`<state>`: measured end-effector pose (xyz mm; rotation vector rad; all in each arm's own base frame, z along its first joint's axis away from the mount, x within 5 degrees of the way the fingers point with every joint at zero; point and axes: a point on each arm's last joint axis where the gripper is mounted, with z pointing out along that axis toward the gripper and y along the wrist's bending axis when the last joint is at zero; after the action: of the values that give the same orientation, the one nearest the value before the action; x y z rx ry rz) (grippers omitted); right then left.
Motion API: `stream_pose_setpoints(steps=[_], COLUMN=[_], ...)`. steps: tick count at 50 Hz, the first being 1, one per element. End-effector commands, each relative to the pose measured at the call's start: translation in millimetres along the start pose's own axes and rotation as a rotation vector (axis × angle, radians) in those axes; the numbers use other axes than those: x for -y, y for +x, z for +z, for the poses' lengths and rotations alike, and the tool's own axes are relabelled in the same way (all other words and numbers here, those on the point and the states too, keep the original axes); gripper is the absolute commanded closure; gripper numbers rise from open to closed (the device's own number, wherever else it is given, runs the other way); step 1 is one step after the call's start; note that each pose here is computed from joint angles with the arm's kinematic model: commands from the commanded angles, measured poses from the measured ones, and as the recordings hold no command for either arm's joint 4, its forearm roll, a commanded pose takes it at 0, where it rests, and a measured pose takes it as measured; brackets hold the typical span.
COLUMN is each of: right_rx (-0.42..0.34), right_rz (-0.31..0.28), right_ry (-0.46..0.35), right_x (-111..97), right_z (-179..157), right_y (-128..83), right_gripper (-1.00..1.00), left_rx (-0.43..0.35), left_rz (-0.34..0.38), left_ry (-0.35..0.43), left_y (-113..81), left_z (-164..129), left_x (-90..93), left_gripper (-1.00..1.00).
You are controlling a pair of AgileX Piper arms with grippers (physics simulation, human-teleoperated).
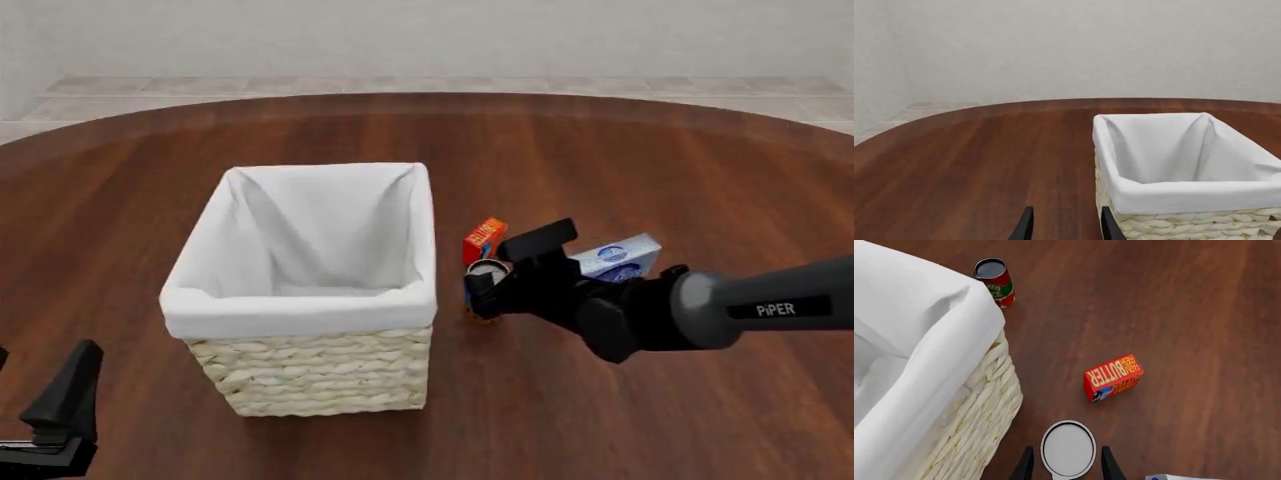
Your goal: Pick up the alphabet soup and put it in the basket.
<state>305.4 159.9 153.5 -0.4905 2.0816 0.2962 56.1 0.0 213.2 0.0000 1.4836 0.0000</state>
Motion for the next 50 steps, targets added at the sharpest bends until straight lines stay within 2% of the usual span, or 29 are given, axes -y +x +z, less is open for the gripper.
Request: stream_pose_setpoints(steps=[1,21,50], right_rx=[-0.01,-0.044,-0.079], right_rz=[0.0,0.012,0.021], right_ry=[-0.005,0.007,-0.003], right_x=[-2.1,2.5,-2.0], right_z=[5.4,15.7,21.9], right_y=[1.5,8.2,21.3], right_gripper=[-1.0,-1.0,-1.0], left_rx=[0.0,0.0,0.0], left_rz=[0.0,0.0,0.0], left_ry=[0.0,0.0,0.0], left_y=[0.0,0.0,0.0], left_z=[0.0,0.0,0.0], left_x=[0.0,0.0,0.0], left_gripper=[-1.0,-1.0,-1.0])
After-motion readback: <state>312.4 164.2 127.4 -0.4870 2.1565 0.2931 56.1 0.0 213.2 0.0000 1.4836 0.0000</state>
